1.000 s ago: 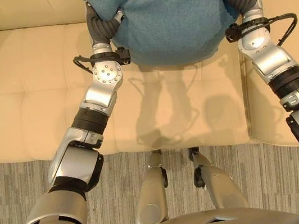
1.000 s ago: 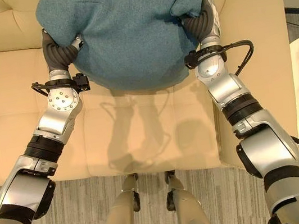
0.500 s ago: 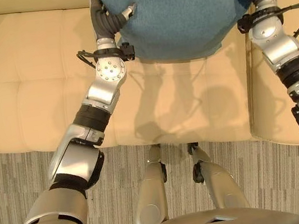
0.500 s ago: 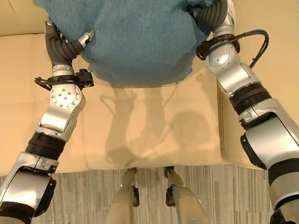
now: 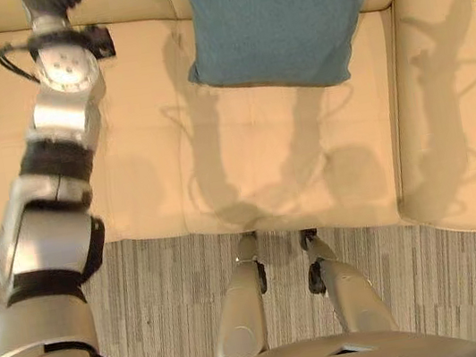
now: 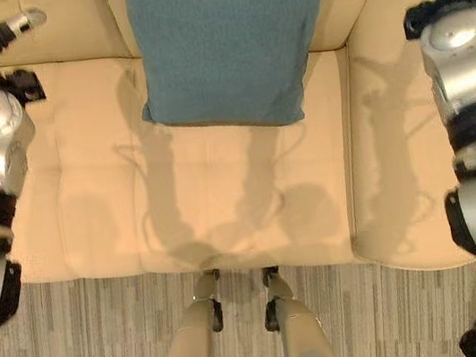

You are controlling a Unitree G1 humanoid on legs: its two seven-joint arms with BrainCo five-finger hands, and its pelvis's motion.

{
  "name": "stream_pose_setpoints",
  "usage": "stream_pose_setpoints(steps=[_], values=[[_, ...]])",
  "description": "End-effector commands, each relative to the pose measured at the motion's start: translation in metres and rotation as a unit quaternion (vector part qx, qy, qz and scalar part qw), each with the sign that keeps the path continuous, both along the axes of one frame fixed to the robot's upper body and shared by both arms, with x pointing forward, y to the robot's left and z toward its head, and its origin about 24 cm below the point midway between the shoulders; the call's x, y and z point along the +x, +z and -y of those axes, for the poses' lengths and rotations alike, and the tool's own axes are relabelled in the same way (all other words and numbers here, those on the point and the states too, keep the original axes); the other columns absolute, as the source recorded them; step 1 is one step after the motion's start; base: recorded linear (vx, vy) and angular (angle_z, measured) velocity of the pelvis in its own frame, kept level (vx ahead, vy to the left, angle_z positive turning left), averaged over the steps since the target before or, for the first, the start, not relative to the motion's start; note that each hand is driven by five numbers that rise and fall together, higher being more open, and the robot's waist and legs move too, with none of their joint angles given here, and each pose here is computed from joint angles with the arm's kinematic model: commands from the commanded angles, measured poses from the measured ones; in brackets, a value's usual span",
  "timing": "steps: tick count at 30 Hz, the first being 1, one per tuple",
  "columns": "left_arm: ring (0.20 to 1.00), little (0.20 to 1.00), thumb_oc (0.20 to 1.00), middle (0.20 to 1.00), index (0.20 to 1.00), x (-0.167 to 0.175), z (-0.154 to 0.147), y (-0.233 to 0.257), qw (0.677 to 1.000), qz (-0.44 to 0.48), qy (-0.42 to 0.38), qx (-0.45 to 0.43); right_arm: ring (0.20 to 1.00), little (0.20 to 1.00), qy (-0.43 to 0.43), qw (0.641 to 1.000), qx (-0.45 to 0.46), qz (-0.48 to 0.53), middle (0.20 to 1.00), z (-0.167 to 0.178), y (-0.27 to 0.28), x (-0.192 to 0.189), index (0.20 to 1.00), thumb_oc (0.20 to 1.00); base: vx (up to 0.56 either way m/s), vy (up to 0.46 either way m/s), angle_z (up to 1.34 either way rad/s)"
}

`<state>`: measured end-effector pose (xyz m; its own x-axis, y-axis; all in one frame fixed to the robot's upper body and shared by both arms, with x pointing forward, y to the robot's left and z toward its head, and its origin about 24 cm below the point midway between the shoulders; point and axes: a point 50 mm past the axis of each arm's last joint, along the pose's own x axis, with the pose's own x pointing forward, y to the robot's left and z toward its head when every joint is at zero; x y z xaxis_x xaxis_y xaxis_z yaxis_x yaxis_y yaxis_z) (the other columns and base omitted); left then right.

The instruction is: Pick up all the scattered cushions and arrange them neatly on the sofa.

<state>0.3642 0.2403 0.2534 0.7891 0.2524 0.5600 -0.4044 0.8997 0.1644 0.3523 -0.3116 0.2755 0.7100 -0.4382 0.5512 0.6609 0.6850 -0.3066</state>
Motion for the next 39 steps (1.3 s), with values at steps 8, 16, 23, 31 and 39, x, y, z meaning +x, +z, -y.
stream_pose_setpoints(steps=[8,16,23,31,39], values=[[1.000,1.000,1.000,1.000,1.000,-0.109,-0.034,-0.207,0.962,-0.270,0.035,-0.018,1.000,1.000,0.034,0.955,0.075,-0.286,1.000,-0.010,-0.239,-0.090,1.000,1.000,0.07,-0.001,-0.13],[1.000,1.000,1.000,1.000,1.000,-0.201,-0.047,-0.334,0.817,-0.573,0.058,0.015,1.000,1.000,0.026,0.854,0.085,-0.512,1.000,-0.016,-0.342,-0.154,1.000,1.000,-0.06,-0.023,-0.13],[1.000,1.000,1.000,1.000,1.000,-0.268,-0.033,-0.397,0.676,-0.730,0.098,-0.028,1.000,1.000,0.003,0.765,0.085,-0.639,1.000,-0.023,-0.392,-0.203,1.000,1.000,-0.18,-0.101,0.09],[1.000,1.000,1.000,1.000,1.000,-0.266,-0.012,-0.406,0.662,-0.747,0.063,-0.017,1.000,1.000,-0.007,0.709,0.098,-0.698,1.000,-0.029,-0.410,-0.228,1.000,1.000,-0.14,0.119,0.14],[1.000,1.000,1.000,1.000,1.000,-0.248,-0.011,-0.401,0.679,-0.732,0.053,-0.002,1.000,1.000,0.014,0.705,0.069,-0.706,1.000,-0.042,-0.410,-0.208,1.000,1.000,-0.21,0.151,-0.37]])
